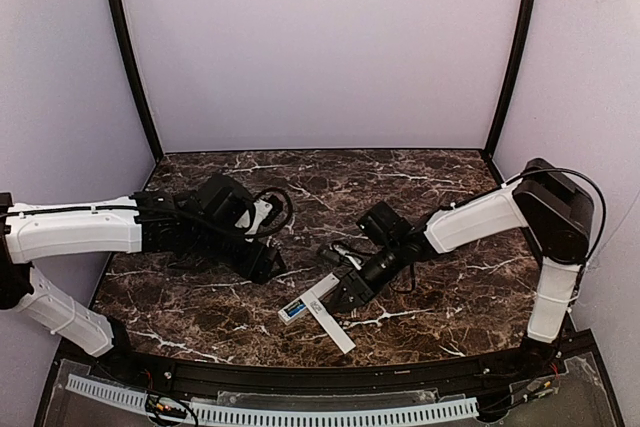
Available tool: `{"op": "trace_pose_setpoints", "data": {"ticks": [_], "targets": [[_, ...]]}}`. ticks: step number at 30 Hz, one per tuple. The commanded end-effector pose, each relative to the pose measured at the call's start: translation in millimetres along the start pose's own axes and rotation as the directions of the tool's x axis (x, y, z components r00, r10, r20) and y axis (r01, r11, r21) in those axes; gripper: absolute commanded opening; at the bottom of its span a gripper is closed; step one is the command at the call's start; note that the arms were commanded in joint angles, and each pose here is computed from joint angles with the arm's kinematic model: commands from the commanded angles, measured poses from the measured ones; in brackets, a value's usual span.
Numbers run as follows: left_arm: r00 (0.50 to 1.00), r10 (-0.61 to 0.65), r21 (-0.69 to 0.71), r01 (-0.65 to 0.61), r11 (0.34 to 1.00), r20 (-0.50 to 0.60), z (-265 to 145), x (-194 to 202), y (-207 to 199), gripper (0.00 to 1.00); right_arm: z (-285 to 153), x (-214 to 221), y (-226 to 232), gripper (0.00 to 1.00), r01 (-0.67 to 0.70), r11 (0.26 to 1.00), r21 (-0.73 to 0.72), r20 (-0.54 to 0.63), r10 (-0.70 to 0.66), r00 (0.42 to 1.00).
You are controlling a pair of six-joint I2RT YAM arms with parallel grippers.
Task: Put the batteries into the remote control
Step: Pick up the battery cover at the center of the board.
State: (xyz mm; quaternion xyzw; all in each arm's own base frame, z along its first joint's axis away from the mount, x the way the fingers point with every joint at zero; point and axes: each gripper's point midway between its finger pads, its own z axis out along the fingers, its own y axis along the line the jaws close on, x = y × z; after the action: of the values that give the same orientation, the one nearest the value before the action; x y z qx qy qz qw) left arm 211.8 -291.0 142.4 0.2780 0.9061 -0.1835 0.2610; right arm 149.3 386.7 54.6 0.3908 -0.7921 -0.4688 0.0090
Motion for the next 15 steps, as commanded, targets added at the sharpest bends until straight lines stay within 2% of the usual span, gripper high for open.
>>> {"op": "trace_pose_setpoints", "data": {"ticks": [1,9,12,15], "targets": [[0.998,-0.056,0.05,0.055,0.997,0.022,0.8,5.0,1.3,0.71,15.0,0.9,-10.1,0.35,-0.012,0.999,0.031,-0.016,0.012,1.0],[0.997,-0.082,0.046,0.082,0.996,0.004,11.0,18.9,7.0,0.71,30.9,3.5,-13.1,0.31,-0.037,0.999,-0.006,-0.027,0.037,0.999],[0.994,-0.106,0.054,0.105,0.993,0.005,14.7,25.0,9.6,0.7,35.4,4.6,-12.6,0.24,-0.056,0.998,-0.043,-0.027,0.055,0.998],[0.991,-0.136,0.058,0.135,0.989,0.009,17.5,34.0,15.3,0.69,37.3,3.4,-10.5,0.1,-0.065,0.995,-0.074,-0.021,0.063,0.998]]}}
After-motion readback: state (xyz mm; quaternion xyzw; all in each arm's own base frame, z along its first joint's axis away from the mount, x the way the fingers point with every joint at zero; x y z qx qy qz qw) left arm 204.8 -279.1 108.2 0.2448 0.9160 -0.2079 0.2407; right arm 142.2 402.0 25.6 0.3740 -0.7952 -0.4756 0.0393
